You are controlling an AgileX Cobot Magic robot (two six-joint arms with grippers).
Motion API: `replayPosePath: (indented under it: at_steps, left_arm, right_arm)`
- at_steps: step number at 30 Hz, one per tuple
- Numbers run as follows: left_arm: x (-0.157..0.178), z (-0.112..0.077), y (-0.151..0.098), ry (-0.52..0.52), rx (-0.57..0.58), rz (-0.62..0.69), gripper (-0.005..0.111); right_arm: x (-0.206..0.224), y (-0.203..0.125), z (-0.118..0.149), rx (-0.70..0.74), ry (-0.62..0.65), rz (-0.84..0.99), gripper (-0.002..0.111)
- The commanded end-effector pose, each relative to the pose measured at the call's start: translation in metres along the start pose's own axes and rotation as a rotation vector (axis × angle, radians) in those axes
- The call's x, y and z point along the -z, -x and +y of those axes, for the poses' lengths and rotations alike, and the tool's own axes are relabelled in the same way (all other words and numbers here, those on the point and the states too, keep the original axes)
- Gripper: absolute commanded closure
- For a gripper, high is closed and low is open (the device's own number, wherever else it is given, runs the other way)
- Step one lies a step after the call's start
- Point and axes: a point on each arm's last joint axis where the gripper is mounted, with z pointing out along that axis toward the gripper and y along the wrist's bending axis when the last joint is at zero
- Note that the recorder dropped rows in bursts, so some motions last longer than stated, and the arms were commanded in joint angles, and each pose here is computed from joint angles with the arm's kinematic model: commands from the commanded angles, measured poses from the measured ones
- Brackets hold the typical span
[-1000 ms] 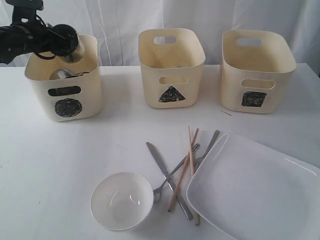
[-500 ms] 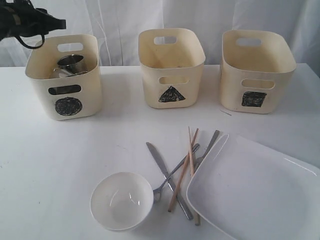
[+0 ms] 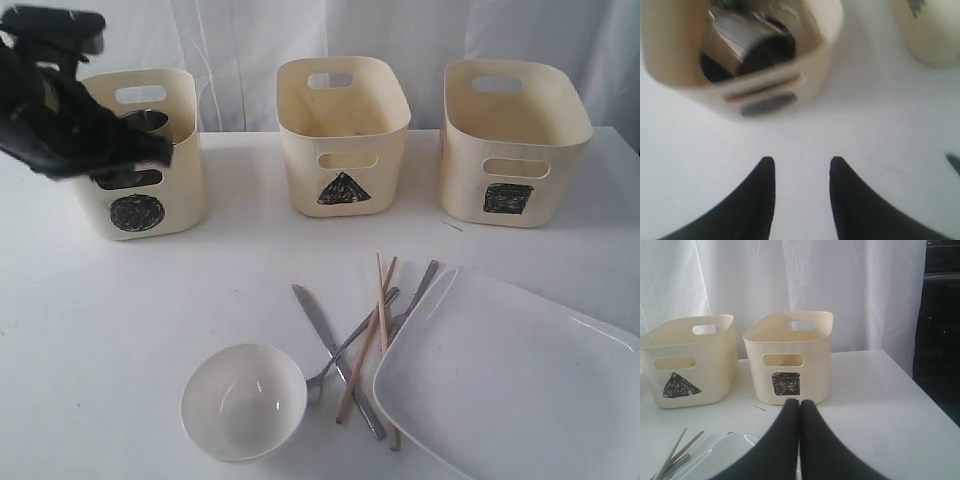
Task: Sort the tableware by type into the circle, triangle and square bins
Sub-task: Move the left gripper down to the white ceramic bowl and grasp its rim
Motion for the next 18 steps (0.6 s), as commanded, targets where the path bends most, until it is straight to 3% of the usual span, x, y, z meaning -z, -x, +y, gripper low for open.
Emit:
replayPosePath:
  at_steps: [1, 8, 18]
  left_arm:
    - [0.004, -0.034, -0.043, -0.102, -0.017, 0.176, 0.062]
    - [0.009, -0.066, -0.086, -0.183, -0.108, 0.29, 0.042]
    - [0.005, -0.073, -0.117, -0.217, -0.138, 0.333, 0.04]
  right_arm:
    - [0.0, 0.0, 0.0, 0.002, 0.003, -0.01, 0.108]
    - [0.0, 0.0, 0.0, 0.002, 0.003, -0.01, 0.108]
    - [0.0, 0.0, 0.0, 0.002, 0.003, -0.01, 0.108]
